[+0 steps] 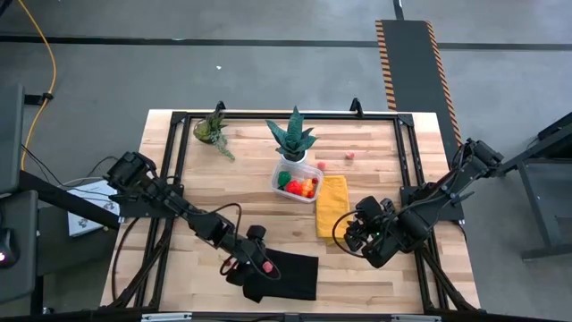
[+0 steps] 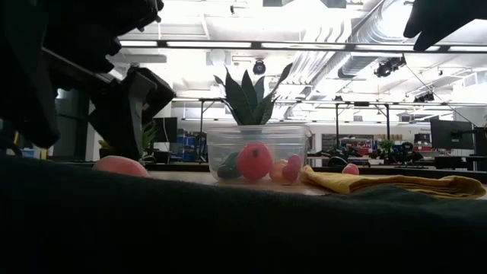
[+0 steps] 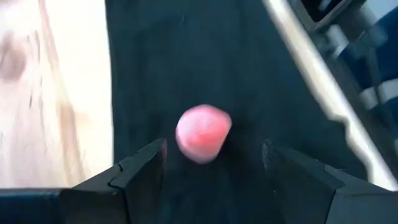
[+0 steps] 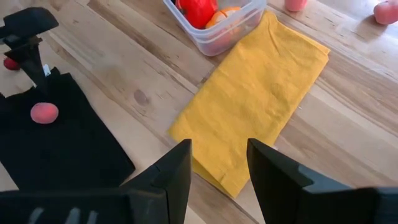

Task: Pick and placing Produce into tupperware
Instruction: Put the bottom pink peach into the transparent container

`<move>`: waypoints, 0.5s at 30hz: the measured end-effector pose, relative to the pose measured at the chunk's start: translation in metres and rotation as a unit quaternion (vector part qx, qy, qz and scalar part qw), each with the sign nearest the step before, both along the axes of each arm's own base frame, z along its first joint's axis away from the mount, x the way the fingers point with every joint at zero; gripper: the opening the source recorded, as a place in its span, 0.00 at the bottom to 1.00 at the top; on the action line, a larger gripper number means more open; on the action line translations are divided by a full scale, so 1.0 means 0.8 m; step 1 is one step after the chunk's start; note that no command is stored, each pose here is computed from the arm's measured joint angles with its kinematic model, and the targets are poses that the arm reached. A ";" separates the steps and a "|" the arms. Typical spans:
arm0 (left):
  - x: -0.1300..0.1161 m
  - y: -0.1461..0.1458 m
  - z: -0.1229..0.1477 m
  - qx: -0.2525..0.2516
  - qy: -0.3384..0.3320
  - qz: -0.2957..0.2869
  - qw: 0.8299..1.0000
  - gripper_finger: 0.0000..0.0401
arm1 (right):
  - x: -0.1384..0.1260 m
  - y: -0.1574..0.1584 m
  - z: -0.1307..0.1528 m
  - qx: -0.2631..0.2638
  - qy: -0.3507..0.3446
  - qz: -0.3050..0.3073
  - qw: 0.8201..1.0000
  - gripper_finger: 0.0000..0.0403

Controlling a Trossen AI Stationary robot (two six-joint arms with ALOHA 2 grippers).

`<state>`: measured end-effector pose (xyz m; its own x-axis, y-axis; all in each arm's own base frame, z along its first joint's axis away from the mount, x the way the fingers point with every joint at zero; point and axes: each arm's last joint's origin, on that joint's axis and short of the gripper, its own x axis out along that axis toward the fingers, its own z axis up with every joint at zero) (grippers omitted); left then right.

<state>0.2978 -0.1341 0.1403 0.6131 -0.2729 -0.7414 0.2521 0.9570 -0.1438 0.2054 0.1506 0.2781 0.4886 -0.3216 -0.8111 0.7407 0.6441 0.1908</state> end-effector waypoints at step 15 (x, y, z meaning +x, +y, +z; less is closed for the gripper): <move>0.004 0.005 -0.004 0.008 -0.004 0.004 1.000 0.64 | -0.001 -0.001 0.000 -0.006 0.003 0.000 1.000 0.36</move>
<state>0.3011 -0.1302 0.1374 0.6217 -0.2565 -0.7401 0.2453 0.9611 -0.1271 0.2047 0.1499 0.2780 0.4841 -0.3316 -0.8097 0.7419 0.6462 0.1789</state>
